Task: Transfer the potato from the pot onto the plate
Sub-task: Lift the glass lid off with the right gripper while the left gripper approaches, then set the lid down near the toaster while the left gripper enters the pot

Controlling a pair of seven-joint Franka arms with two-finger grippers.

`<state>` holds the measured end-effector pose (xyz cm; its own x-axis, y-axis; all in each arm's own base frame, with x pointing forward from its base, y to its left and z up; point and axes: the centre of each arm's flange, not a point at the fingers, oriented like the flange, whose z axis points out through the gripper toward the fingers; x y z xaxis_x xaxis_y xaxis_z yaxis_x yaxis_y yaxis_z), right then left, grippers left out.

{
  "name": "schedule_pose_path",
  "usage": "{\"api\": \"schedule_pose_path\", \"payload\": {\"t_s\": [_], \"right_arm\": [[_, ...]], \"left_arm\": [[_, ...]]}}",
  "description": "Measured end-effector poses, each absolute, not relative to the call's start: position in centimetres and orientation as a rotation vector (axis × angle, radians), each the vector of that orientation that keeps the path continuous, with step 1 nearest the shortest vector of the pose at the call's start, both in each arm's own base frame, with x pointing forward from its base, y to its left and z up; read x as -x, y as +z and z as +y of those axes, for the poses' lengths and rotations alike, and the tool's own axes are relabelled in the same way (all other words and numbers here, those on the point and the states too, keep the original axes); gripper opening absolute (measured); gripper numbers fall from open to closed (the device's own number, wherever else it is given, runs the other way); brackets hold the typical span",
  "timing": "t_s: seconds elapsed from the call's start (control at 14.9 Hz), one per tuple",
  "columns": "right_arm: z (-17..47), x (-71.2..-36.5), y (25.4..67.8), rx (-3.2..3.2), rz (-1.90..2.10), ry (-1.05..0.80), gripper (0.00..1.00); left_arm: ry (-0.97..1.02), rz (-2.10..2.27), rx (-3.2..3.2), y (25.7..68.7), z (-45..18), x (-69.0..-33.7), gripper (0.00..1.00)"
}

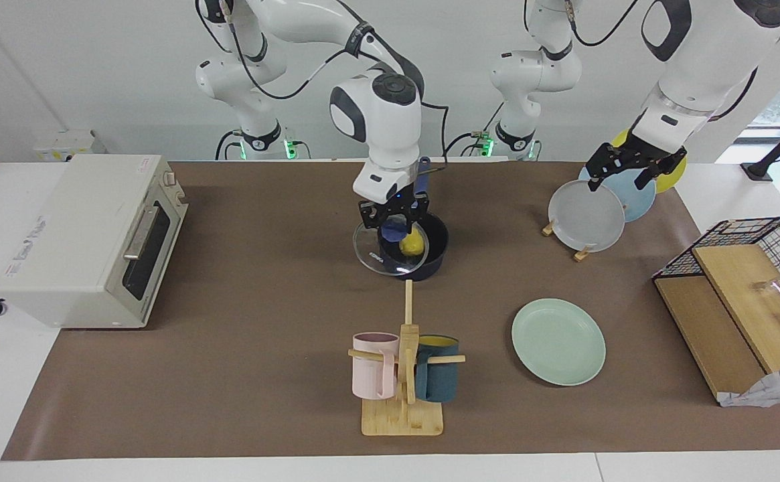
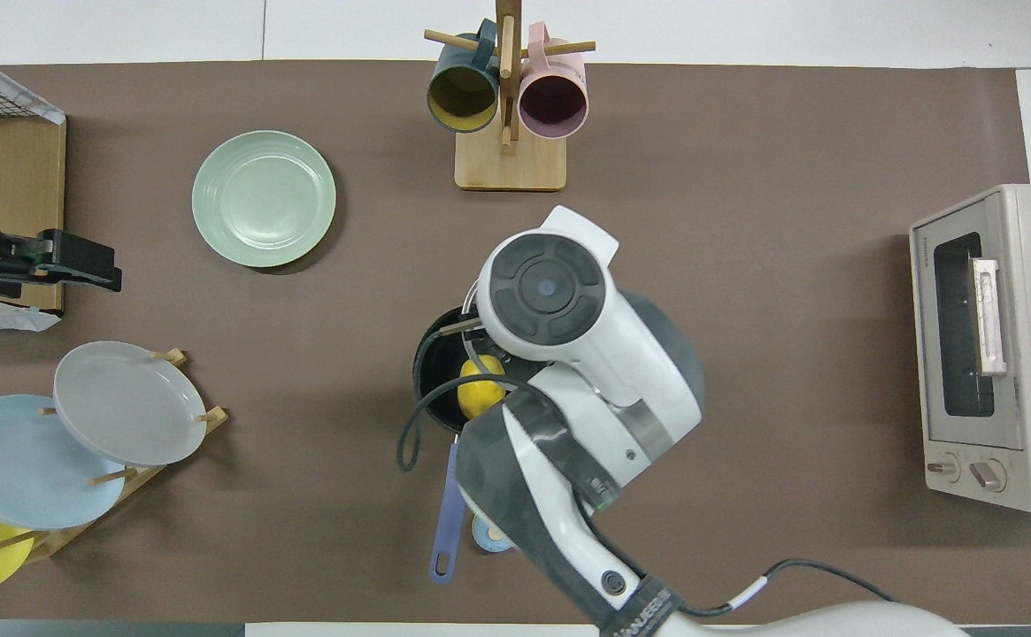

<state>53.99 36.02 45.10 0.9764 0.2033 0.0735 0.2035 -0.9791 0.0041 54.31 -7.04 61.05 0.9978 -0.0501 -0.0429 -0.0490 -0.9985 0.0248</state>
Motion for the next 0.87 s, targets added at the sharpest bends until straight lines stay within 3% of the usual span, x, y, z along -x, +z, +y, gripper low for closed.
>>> {"api": "schedule_pose_path", "payload": {"t_s": [0.2,0.47,0.67,0.87], "right_arm": [[28.7,-58.1,45.0,3.122,-0.430,-0.103,0.65],[17.0,-61.2,41.8,3.130,-0.519,0.002,0.65],[9.2,-62.3,40.5,3.109,-0.451,0.029,0.65],[4.5,-61.7,38.0,3.113,-0.367,-0.005,0.65]], "left_arm": [[-0.106,-0.130,-3.123,60.1,-14.2,-52.6,1.00],[-0.142,-0.005,-3.142,57.3,-27.6,-46.7,1.00],[-0.129,0.061,-3.099,52.8,-34.7,-42.5,1.00],[-0.160,0.075,-3.098,46.3,-37.7,-40.9,1.00]]}}
